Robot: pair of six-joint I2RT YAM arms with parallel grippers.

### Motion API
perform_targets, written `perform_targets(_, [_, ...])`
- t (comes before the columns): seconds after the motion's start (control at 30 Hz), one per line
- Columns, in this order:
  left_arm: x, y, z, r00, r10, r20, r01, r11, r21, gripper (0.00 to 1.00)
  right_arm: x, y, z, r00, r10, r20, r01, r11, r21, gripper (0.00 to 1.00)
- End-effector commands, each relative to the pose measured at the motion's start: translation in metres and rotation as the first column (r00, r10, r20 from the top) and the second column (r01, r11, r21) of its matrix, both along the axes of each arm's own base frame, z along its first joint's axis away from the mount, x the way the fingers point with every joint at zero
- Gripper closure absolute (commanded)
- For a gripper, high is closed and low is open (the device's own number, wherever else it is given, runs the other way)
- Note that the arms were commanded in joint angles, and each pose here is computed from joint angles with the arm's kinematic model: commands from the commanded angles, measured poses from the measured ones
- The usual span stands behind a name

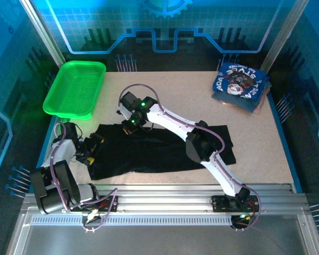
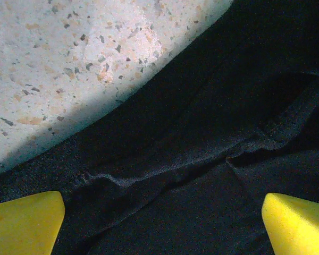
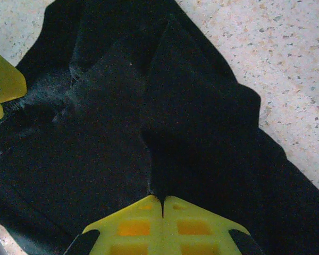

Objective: Fold and stack the t-shirts

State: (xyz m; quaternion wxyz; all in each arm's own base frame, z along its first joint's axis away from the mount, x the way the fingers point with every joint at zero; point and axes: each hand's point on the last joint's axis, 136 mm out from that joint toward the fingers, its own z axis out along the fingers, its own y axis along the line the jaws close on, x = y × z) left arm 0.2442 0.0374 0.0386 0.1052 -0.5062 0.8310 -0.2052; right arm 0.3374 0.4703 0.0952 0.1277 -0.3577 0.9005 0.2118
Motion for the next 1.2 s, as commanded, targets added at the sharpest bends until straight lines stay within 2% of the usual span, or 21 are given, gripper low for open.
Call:
perform_targets(0.0, [-0.007, -0.003, -0.008, 1.0, -0.014, -0.02, 0.014, 1.0, -0.02, 0.03, -0.011, -0.003, 0.019, 0.999, 0.05, -0.022, -0.049, 0.998, 0.034, 1.0])
perform_targets(0.3, [0.0, -0.001, -0.003, 1.0, -0.004, -0.001, 0.004, 1.0, -0.019, 0.03, -0.054, -0.031, 0.029, 0.981, 0.183, -0.072, -0.18, 0.983, 0.044, 1.0])
perform_targets(0.73, [0.007, 0.005, -0.003, 1.0, 0.002, -0.011, -0.002, 1.0, -0.007, 0.03, -0.119, -0.065, -0.001, 0.932, 0.291, -0.217, -0.294, 0.956, 0.022, 1.0])
perform_targets(1.07, [0.008, 0.005, 0.0, 1.0, -0.012, -0.013, 0.012, 1.0, -0.008, 0.04, -0.133, -0.075, -0.028, 0.93, 0.226, -0.291, -0.243, 0.97, -0.021, 1.0])
perform_targets(1.17, [0.01, 0.002, 0.013, 0.999, -0.022, 0.028, 0.022, 1.0, -0.015, 0.04, -0.13, -0.078, -0.03, 0.938, 0.197, -0.286, -0.218, 0.975, -0.042, 1.0])
